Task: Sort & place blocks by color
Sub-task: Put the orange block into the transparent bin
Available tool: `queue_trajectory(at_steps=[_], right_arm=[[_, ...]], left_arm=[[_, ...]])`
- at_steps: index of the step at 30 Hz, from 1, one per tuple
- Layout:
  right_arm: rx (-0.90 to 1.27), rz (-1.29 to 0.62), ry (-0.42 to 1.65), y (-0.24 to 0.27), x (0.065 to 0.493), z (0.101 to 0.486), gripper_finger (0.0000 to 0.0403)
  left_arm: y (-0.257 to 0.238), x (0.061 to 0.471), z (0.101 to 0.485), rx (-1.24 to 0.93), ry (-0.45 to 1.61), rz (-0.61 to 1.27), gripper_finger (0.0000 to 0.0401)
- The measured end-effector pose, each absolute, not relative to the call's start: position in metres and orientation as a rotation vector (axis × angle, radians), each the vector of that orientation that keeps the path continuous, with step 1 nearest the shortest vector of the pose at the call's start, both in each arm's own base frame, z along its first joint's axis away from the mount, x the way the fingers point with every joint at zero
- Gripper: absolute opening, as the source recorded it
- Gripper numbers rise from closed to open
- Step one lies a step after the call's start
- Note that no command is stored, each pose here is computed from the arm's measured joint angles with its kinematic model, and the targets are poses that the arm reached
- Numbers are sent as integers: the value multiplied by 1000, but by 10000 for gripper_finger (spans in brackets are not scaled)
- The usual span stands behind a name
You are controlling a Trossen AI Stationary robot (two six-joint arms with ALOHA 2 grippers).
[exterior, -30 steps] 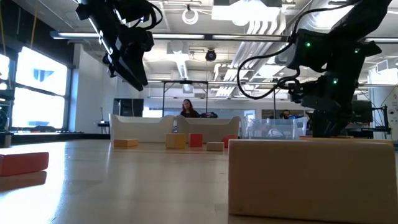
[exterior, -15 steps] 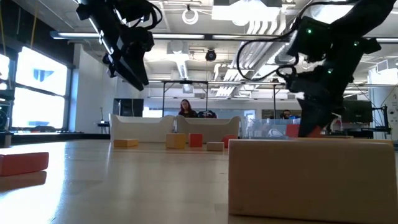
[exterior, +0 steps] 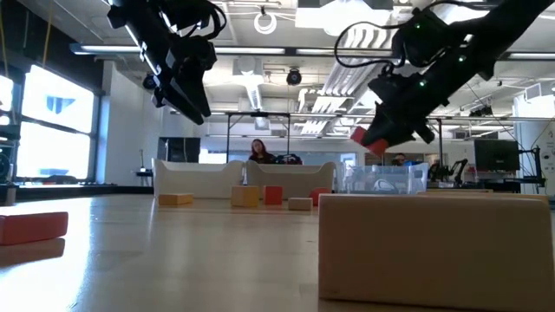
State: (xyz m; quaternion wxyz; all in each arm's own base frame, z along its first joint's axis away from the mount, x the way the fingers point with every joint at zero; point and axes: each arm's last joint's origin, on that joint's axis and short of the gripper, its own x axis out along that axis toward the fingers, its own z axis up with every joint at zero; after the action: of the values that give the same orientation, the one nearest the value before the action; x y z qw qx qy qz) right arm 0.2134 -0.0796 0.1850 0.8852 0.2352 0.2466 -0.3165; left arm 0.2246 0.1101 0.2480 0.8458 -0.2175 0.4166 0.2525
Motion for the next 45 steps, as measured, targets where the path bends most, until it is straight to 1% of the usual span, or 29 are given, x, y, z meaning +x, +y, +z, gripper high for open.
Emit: queue_trajectory(at_steps=[7,12,19,25,29,35,38,41,45], right_arm=[[423,-724,393,-106,209,195,106],[346,-801,350,-122,203,200,106],[296,-888,354,-142,190,201,106],[293,-897,370,-154,181,200,106],[302,-919,443,-159,177,203,106],[312,-940,538,-171,181,226,106],[326,-940,587,-174,184,231,106],[359,-945,644,-177,188,227,106],[394,-948,719,-183,194,212,106]], left_arm=[[110,225,248,-459,878,533,172],[110,225,248,-462,876,535,172],[110,225,248,-486,871,545,172],[110,225,248,-507,865,555,172],[110,225,248,-508,865,554,172],[110,225,248,-508,865,554,172],[110,225,248,-508,866,554,172],[110,224,248,-509,871,555,172],[109,223,247,-532,880,565,172]])
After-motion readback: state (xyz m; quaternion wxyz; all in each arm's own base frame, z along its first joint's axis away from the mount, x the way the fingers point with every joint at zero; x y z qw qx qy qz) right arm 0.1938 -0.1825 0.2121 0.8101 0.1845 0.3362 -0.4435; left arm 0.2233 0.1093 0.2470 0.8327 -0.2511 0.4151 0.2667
